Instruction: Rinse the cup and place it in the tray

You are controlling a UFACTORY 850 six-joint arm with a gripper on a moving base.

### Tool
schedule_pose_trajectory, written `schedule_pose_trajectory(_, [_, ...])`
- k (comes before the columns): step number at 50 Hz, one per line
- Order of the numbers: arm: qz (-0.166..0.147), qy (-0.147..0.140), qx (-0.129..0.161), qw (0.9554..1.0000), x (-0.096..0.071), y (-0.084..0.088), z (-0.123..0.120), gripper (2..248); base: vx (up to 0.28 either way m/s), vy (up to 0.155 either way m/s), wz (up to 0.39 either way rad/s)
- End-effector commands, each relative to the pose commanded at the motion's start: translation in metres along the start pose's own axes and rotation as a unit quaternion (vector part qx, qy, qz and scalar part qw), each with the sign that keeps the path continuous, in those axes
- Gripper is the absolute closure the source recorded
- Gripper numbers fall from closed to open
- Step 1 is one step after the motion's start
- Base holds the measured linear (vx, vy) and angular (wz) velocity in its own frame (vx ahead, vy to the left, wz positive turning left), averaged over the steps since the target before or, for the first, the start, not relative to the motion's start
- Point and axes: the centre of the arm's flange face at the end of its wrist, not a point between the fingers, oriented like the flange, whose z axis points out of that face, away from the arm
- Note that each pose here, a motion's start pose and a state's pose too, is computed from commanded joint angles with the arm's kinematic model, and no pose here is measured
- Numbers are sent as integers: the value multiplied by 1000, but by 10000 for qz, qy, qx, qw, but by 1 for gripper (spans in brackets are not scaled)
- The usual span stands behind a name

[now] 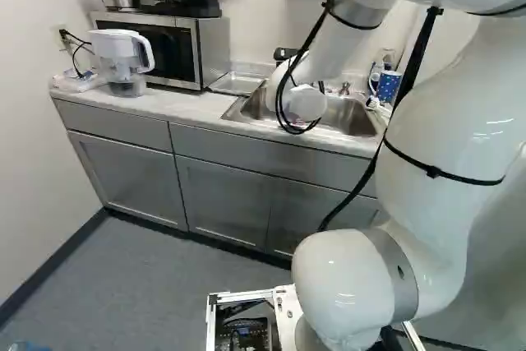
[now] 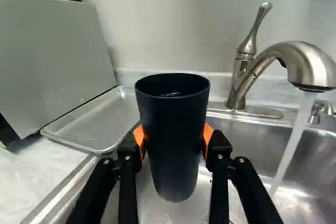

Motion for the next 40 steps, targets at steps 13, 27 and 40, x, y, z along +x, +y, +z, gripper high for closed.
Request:
schedule_pose_trajectory(13, [-10,137,180,9997,14,-18,5,127,0,0,0])
schedule_pose_trajectory(27, [-16,201,349,9992,27,-35,11,127,0,0,0])
schedule_pose_trajectory(40, [-19,168,450,9988,38,-46,15,127,0,0,0])
